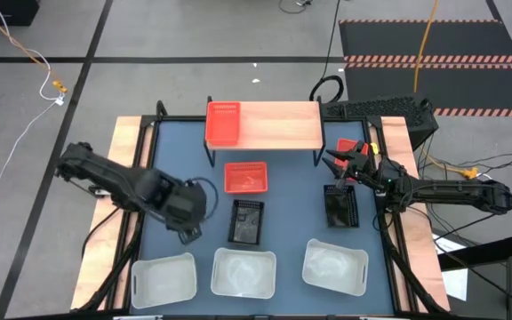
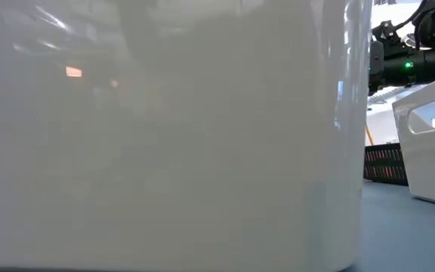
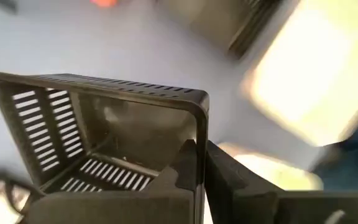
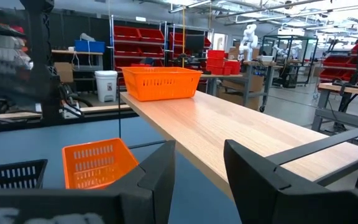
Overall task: Stack baskets on shelf by color
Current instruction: Put the left black bin on the shelf
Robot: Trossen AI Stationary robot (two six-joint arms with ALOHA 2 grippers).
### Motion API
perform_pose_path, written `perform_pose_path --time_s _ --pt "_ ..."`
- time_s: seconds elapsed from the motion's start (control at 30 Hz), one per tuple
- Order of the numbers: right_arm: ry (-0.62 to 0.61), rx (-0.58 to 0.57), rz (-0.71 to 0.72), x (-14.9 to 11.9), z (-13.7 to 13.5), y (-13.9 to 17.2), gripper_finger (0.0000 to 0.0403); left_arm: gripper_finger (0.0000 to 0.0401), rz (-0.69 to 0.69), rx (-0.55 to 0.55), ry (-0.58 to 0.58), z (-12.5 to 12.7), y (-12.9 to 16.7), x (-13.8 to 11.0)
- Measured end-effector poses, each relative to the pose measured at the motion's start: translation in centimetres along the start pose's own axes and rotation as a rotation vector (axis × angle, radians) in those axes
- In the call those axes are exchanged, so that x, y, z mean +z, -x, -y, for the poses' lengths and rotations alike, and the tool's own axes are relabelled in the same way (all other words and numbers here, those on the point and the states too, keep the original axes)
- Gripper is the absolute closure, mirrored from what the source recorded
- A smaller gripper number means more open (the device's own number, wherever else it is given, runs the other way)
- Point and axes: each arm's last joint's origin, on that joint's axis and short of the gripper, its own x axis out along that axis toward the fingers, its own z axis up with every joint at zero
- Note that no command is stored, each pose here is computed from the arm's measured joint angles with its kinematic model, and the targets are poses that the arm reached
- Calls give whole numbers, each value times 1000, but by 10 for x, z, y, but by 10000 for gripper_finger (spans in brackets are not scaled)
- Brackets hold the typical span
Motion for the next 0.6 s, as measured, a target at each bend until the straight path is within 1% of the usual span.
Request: perform_pose_path --time_s 0.1,0.23,0.33,0.43,0.53,0.6 --pt "2 1 -6 -1 0 0 269 393 149 -64 -27 4 37 14" --pt "2 1 -7 -1 0 0 269 392 316 -43 -121 5 65 35" --pt "3 1 -7 -1 0 0 269 393 407 7 -196 5 72 58" --pt "3 1 -7 -1 0 0 269 393 537 16 -276 10 74 89" --pt "3 1 -7 -1 0 0 269 393 670 6 -411 20 74 119" --pt "4 1 -9 -1 0 0 269 393 725 18 -507 24 72 135"
